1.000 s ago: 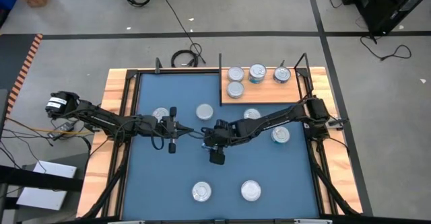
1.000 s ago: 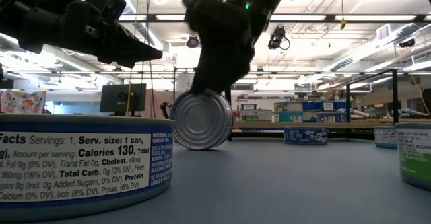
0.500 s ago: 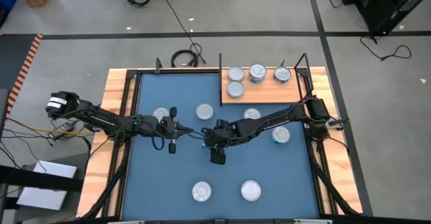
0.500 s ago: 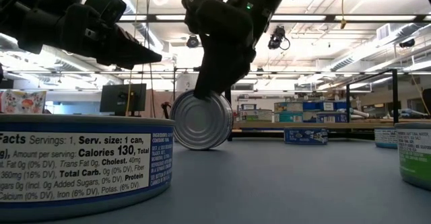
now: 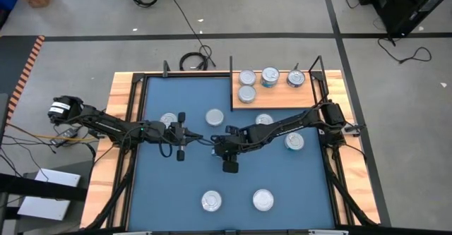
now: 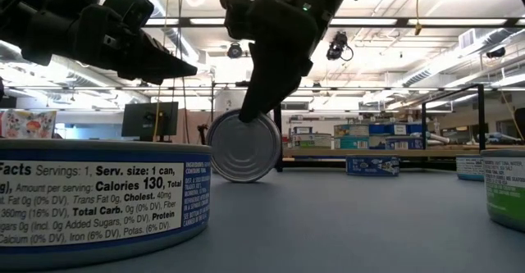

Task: Stack canned seafood by type on shelf
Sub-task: Stack the left blue tuna can on to the blue tuna can on the shelf

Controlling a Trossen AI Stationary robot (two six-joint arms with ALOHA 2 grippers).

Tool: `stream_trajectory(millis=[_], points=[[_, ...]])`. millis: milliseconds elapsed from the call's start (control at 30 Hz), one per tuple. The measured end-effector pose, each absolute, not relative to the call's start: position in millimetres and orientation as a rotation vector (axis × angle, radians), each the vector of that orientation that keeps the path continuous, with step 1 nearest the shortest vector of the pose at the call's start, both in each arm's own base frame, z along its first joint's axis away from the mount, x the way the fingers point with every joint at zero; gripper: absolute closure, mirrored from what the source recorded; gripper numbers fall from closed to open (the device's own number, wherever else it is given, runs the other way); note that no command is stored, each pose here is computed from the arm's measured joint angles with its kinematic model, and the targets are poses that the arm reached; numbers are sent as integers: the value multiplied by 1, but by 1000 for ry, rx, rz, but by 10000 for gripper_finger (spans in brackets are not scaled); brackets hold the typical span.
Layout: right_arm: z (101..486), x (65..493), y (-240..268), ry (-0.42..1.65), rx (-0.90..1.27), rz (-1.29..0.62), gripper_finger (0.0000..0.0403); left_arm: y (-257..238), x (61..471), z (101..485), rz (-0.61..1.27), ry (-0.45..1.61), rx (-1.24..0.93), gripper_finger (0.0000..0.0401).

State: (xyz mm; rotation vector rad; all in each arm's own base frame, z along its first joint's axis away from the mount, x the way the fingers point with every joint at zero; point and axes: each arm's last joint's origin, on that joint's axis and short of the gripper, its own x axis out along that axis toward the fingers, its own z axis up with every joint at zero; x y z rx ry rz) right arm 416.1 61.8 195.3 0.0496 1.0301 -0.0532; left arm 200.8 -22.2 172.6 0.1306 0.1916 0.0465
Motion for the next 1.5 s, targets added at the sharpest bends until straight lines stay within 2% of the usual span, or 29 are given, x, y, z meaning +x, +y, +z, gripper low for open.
stream_trajectory(millis=[167,400,600,900,1000,1100,1500], points=[[209,413,66,1030,5,-63,263,-22,201,173,47,192,131,400],[259,391,69,1021,-122,-213,263,-22,201,172,47,193,130,400],[301,349,56,1029,-197,-460,263,-22,201,172,47,193,130,400],[337,284,16,1110,-266,-889,263,-22,201,172,47,193,129,400],[342,274,1,1135,-288,-993,263,-22,201,172,47,192,129,400],[337,270,-15,1176,-329,-1019,263,-22,201,172,47,193,128,400],[271,244,-77,1496,-533,-1181,263,-22,200,172,46,201,129,400]])
